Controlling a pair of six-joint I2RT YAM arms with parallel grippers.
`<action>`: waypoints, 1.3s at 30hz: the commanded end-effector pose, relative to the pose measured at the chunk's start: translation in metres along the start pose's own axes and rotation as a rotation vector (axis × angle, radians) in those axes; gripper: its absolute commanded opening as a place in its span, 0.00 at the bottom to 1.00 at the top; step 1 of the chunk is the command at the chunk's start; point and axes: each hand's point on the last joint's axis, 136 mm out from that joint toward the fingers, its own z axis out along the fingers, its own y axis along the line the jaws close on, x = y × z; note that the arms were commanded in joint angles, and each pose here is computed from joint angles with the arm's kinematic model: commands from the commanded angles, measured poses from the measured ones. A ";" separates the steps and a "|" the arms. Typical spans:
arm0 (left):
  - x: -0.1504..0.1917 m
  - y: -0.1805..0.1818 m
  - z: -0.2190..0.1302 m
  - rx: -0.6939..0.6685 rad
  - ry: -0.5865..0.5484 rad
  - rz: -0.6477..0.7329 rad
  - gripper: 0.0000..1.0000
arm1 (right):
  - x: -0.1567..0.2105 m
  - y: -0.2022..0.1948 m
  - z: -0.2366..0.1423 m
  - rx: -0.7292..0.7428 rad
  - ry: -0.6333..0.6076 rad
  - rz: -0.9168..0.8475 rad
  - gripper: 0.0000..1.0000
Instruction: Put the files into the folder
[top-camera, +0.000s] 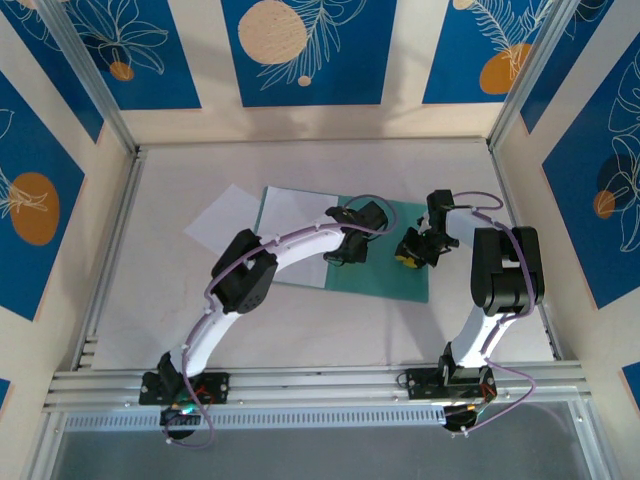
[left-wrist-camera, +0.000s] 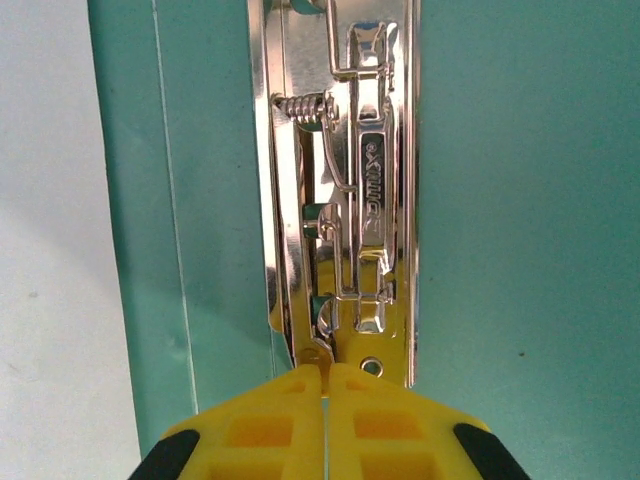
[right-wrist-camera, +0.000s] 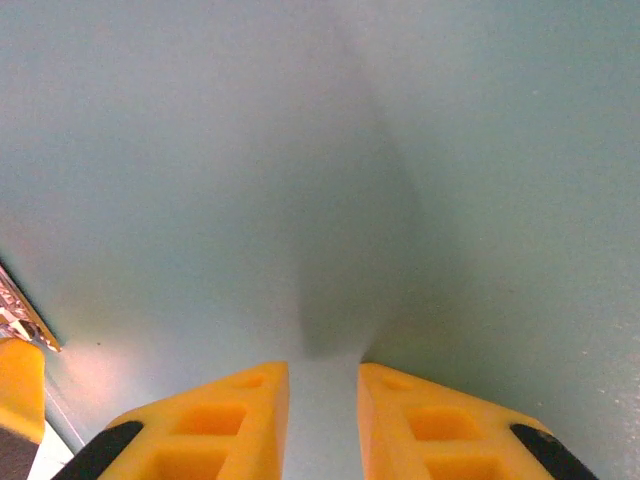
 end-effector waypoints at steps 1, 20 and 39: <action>0.034 -0.025 0.028 0.115 0.121 0.007 0.07 | 0.003 0.000 0.008 -0.001 0.034 -0.002 0.27; 0.003 -0.022 -0.008 0.155 0.031 -0.026 0.07 | 0.003 0.000 0.008 0.001 0.035 -0.007 0.24; -0.051 0.010 -0.048 0.126 -0.062 -0.038 0.23 | 0.003 -0.001 0.008 0.006 0.033 -0.010 0.24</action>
